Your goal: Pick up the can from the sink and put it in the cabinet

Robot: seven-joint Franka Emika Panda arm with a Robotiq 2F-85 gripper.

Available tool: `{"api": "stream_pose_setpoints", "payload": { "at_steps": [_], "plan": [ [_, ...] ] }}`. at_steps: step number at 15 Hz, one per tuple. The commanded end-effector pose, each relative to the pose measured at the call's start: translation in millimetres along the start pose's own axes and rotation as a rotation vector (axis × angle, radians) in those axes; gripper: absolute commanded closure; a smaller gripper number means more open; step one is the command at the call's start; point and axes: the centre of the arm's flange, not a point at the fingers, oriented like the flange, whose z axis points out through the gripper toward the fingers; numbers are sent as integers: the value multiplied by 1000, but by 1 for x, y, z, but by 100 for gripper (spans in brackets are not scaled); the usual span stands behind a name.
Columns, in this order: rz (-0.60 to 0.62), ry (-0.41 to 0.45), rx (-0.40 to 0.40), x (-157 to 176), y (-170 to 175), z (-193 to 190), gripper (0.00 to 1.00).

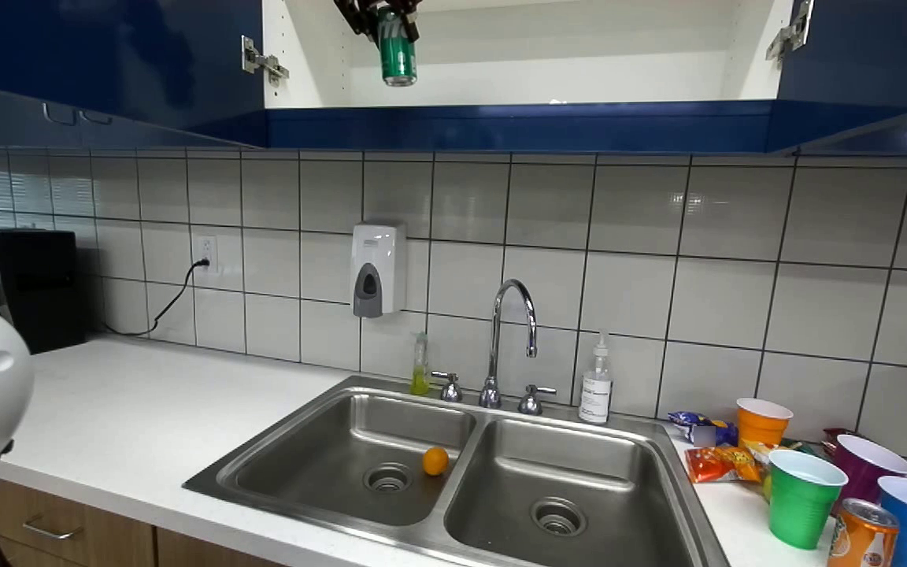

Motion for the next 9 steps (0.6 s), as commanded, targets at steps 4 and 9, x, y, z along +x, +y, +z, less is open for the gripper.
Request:
{"api": "stream_pose_setpoints", "payload": {
  "at_steps": [4,9],
  "plan": [
    [-3,29,-39,35,13,8,60],
    [10,26,-52,47,17,24,60]
  ]
}}
